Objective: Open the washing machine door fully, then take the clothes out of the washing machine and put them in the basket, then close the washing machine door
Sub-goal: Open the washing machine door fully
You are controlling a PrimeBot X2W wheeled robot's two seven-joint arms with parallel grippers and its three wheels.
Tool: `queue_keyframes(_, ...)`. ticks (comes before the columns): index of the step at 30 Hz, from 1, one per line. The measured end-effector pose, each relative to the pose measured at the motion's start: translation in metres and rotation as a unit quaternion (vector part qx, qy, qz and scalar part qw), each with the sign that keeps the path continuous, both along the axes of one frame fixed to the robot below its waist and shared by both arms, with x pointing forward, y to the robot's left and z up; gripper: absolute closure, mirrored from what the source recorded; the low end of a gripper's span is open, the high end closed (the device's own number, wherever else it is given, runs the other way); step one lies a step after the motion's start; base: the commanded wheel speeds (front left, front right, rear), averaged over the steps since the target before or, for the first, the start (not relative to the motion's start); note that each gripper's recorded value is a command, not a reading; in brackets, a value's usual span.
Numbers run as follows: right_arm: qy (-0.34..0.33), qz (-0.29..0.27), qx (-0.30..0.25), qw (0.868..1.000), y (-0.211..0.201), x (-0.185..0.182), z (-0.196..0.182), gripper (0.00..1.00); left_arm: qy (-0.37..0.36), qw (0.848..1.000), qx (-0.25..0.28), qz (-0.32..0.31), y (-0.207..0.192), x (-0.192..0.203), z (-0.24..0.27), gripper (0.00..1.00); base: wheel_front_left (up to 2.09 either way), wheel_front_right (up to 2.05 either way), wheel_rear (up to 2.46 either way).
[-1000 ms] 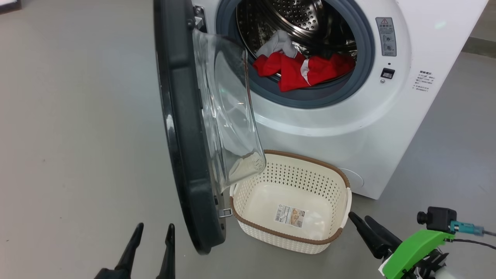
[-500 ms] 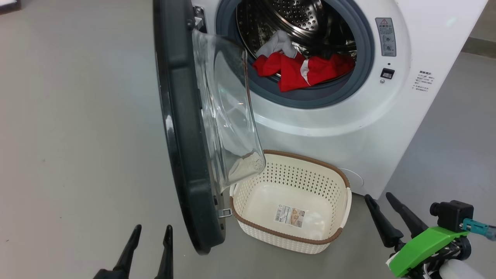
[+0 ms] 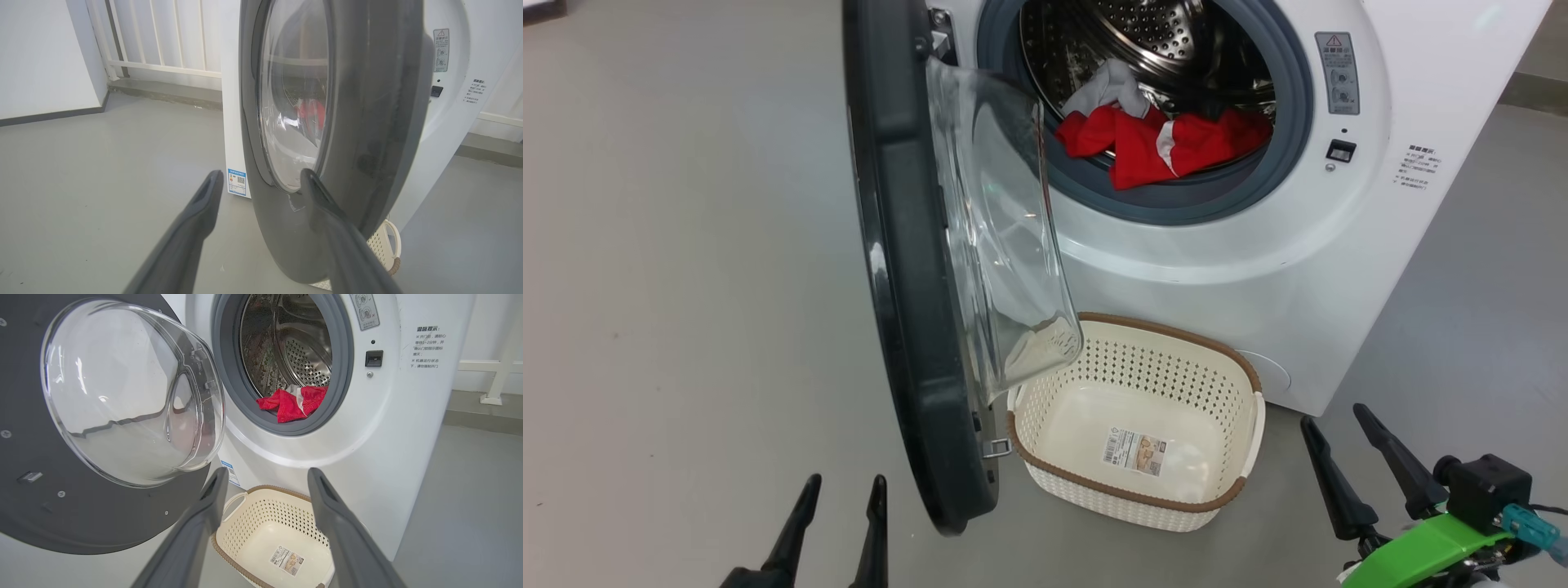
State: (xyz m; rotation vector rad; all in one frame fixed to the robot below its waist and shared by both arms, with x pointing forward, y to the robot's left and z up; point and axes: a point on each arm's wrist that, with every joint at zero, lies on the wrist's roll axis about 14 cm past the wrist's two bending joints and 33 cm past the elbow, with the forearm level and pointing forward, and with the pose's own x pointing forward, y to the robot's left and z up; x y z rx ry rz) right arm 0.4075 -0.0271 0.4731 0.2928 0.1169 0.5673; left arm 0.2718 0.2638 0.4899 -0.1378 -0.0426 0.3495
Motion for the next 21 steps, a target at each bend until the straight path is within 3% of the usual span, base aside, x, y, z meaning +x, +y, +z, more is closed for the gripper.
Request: queue_keyframes(21, 0.021, -0.022, -0.038, 0.999, -0.015, -0.017, -0.027, 0.0, 0.005, 1.0, -0.001, -0.005, -0.003, 0.003, -0.003, 0.0, 0.0, 0.0, 0.0)
